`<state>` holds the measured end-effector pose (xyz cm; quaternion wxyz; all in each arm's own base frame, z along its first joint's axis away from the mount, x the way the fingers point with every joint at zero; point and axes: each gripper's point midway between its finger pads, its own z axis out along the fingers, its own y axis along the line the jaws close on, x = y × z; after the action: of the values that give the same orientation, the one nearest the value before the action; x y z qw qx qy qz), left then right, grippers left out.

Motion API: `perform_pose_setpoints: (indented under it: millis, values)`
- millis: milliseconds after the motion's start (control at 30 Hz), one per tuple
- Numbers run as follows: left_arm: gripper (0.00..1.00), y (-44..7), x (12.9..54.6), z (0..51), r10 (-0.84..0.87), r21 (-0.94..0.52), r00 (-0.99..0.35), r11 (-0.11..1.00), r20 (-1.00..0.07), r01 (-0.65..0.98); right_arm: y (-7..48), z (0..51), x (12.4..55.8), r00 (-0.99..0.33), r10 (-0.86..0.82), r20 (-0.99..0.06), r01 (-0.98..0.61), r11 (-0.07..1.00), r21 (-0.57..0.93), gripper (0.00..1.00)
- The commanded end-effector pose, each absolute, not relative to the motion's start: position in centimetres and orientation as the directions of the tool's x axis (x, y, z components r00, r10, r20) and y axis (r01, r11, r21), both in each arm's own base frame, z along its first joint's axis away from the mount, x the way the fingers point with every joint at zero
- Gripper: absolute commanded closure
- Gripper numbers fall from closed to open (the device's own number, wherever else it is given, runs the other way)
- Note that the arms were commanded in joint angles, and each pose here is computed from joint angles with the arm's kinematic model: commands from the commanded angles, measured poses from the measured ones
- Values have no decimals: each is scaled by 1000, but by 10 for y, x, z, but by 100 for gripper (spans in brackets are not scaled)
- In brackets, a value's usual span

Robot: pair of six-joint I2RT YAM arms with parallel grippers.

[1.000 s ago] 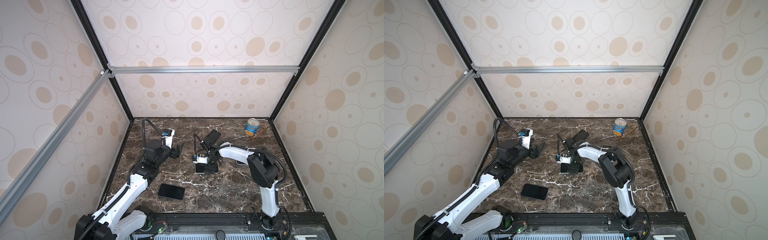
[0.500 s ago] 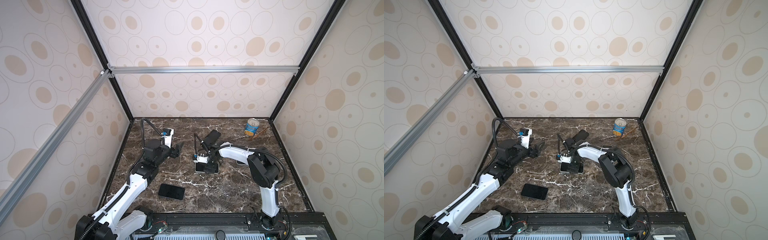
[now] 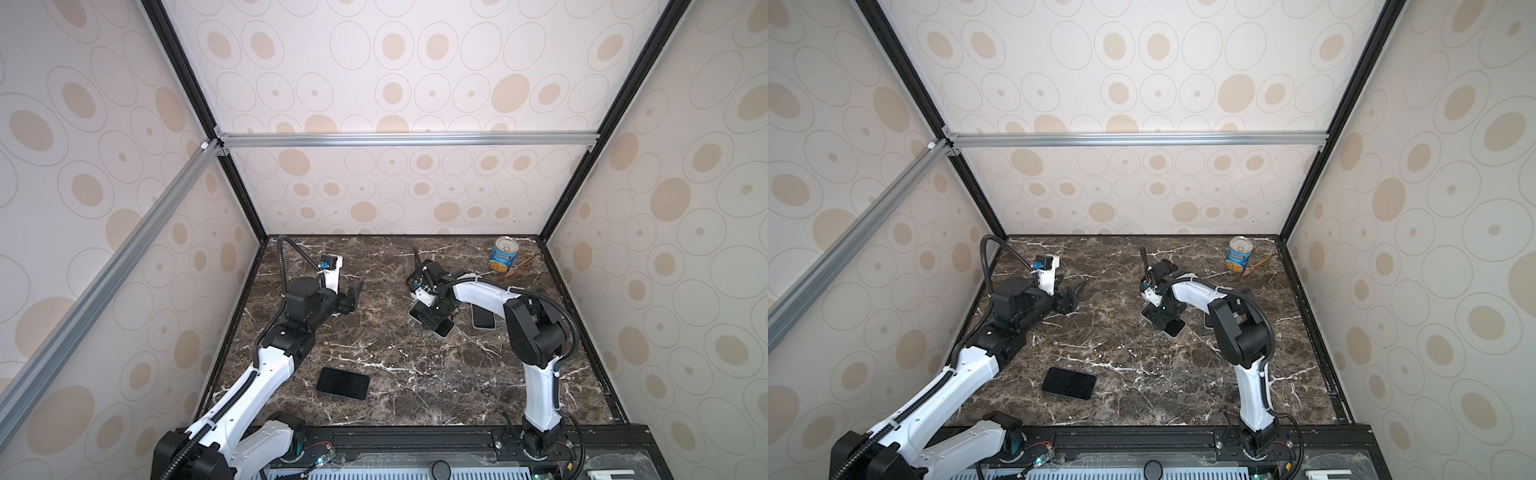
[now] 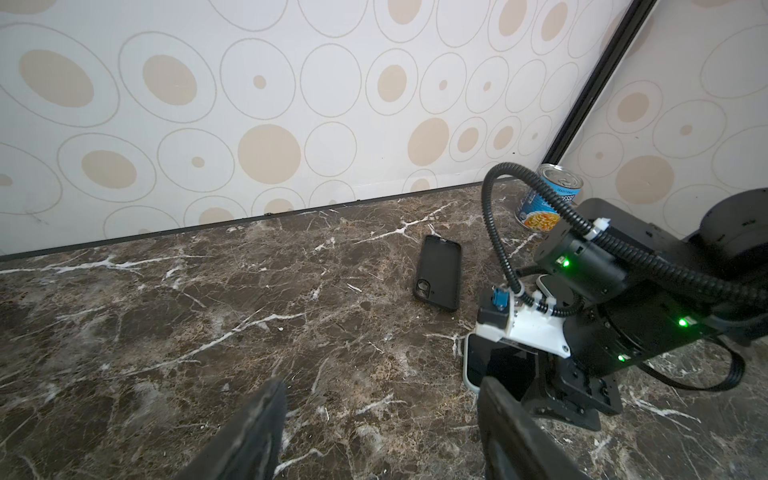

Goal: Put the phone into the phone case
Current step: 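Grasp the cased phone's end with the right gripper and lift it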

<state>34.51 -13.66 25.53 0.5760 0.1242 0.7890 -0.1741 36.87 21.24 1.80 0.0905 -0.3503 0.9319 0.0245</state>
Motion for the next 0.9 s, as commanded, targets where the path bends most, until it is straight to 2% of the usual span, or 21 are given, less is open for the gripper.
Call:
perform_pose_setpoints:
  millis: [0,167,400,533,867]
  values:
    - [27,-132,349,260,-26,-143,-298,914,-954,381,162,-15,357,-872,-489,-21,-486,870,-83,33]
    - [27,-130,349,260,-34,-151,-300,914,-953,376,140,-12,370,-955,-296,-23,-294,953,-67,33]
    - [27,-128,349,261,-38,-152,-297,916,-954,370,122,-12,377,-991,-136,17,-137,982,-129,31]
    - [27,-127,349,264,-44,-155,-292,917,-955,369,116,-8,377,-998,-56,-31,-51,987,-153,31]
    - [27,-126,347,265,-52,-163,-293,915,-955,369,118,3,386,-982,110,-156,125,988,-93,22]
